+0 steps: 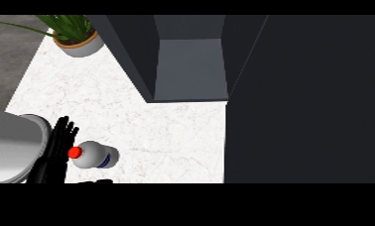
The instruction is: Pick up the bottled water, place it into the cabinet and close the cabinet
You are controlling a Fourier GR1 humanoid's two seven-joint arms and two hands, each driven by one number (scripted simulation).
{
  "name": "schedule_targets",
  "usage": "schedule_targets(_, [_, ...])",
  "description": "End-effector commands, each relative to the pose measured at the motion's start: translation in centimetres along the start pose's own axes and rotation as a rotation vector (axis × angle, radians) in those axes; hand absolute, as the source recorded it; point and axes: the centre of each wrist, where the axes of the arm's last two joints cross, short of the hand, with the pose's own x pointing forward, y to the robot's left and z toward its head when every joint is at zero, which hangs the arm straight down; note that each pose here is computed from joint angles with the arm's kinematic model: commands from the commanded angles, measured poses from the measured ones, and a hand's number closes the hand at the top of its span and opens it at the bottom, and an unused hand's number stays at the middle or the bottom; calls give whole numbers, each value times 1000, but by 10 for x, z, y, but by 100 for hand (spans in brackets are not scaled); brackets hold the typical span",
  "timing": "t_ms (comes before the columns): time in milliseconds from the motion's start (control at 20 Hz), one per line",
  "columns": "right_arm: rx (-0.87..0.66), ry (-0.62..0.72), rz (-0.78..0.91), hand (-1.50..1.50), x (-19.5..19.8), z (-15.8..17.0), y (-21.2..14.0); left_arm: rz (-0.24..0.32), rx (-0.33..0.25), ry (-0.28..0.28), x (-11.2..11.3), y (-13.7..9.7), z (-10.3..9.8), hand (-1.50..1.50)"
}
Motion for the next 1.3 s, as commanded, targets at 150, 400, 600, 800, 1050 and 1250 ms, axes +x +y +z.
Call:
schedule_targets(150, [42,-90,-88,-150,48,10,20,-8,17,56,-32,-9,-10,-150])
schedule_targets(400, [43,-71,-92,-150,43,15,18,31,61,36,-72,15,-4,-150])
schedule_targets(600, [36,-82,-91,-150,46,18,15,133,28,14,-76,-6,-19,-150])
schedule_targets(800, [29,-83,-93,-150,40,18,13,206,-33,-5,-97,1,-5,-150])
schedule_targets(1050, [30,-97,-70,-150,44,20,16,219,-58,-24,-112,-3,-13,-150])
schedule_targets(1250, [25,-92,-74,-150,48,23,14,352,-52,-39,-116,-15,-13,150])
